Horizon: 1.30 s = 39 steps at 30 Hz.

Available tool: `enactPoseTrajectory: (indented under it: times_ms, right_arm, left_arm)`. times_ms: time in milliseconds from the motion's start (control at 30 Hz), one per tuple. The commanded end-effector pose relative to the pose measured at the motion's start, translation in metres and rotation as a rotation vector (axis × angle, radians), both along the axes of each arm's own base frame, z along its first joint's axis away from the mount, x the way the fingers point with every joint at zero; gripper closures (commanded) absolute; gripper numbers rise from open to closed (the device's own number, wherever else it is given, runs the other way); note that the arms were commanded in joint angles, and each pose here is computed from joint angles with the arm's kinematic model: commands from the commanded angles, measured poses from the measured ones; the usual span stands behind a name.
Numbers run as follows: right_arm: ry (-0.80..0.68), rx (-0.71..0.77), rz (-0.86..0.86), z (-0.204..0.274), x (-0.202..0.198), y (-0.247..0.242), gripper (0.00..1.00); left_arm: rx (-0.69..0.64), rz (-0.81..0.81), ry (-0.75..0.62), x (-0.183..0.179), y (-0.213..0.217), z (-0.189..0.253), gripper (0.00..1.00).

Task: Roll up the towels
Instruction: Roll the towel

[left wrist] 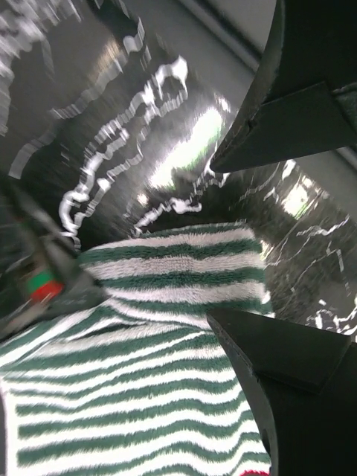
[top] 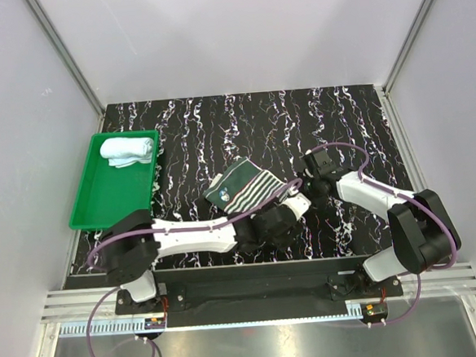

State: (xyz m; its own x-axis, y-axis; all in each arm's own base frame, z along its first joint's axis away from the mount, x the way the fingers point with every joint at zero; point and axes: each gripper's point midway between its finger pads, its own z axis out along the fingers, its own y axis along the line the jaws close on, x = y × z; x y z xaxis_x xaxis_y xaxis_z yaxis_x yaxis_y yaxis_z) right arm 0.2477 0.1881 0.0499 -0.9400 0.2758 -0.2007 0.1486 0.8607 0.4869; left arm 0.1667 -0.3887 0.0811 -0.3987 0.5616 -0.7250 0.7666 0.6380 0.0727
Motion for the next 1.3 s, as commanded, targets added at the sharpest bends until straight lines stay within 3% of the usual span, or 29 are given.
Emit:
enactPoseTrajectory:
  times_ms: [0, 333, 467, 500, 567, 633, 767, 800, 833, 967, 1000, 1100, 1267]
  right_arm:
    - [-0.013, 0.006, 0.016, 0.006, 0.001, 0.002, 0.98]
    - [-0.01, 0.01, 0.02, 0.008, -0.001, 0.002, 0.98]
    - [-0.007, 0.028, 0.035, 0.012, -0.002, 0.006, 0.98]
    - [-0.005, 0.033, 0.039, 0.013, -0.002, 0.007, 0.97]
    - [0.004, 0.029, 0.042, 0.013, -0.004, 0.006, 0.98]
    - [0.011, 0.025, 0.05, 0.012, -0.005, 0.005, 0.97]
    - [0.019, 0.014, 0.062, 0.011, -0.005, 0.005, 0.97]
    - [0.02, 0.006, 0.062, 0.01, -0.005, 0.004, 0.96]
    - [0.026, -0.004, 0.062, 0.009, -0.005, 0.003, 0.94]
    - [0.012, -0.065, 0.061, 0.014, 0.005, -0.006, 0.61]
    - [0.005, -0.09, 0.049, 0.013, 0.011, -0.014, 0.47]
    - [0.003, -0.137, 0.005, 0.017, 0.024, -0.035, 0.36]
    - [-0.059, -0.181, -0.091, 0.048, 0.049, -0.067, 0.3]
  left_arm:
    - [-0.011, -0.026, -0.078, 0.014, -0.02, 0.006, 0.21]
    - [0.049, -0.006, -0.019, 0.006, -0.007, -0.041, 0.26]
    - [0.049, 0.022, -0.016, 0.005, 0.004, -0.054, 0.35]
    - [0.047, 0.022, -0.014, 0.005, 0.005, -0.056, 0.42]
    - [0.048, 0.027, -0.014, 0.004, 0.007, -0.062, 0.69]
    - [0.061, 0.04, -0.013, 0.005, 0.009, -0.068, 0.85]
    - [0.077, 0.039, 0.003, 0.003, 0.009, -0.075, 1.0]
    - [0.082, 0.041, 0.013, 0.002, 0.011, -0.076, 1.0]
    - [0.074, 0.037, 0.016, 0.001, 0.01, -0.072, 1.0]
    - [0.028, 0.053, 0.115, -0.002, 0.01, -0.062, 1.0]
    - [0.0, 0.055, 0.179, -0.005, 0.011, -0.061, 1.0]
    - [-0.067, 0.058, 0.282, -0.011, 0.011, -0.052, 1.0]
    - [-0.168, 0.061, 0.418, -0.014, 0.008, -0.038, 1.0]
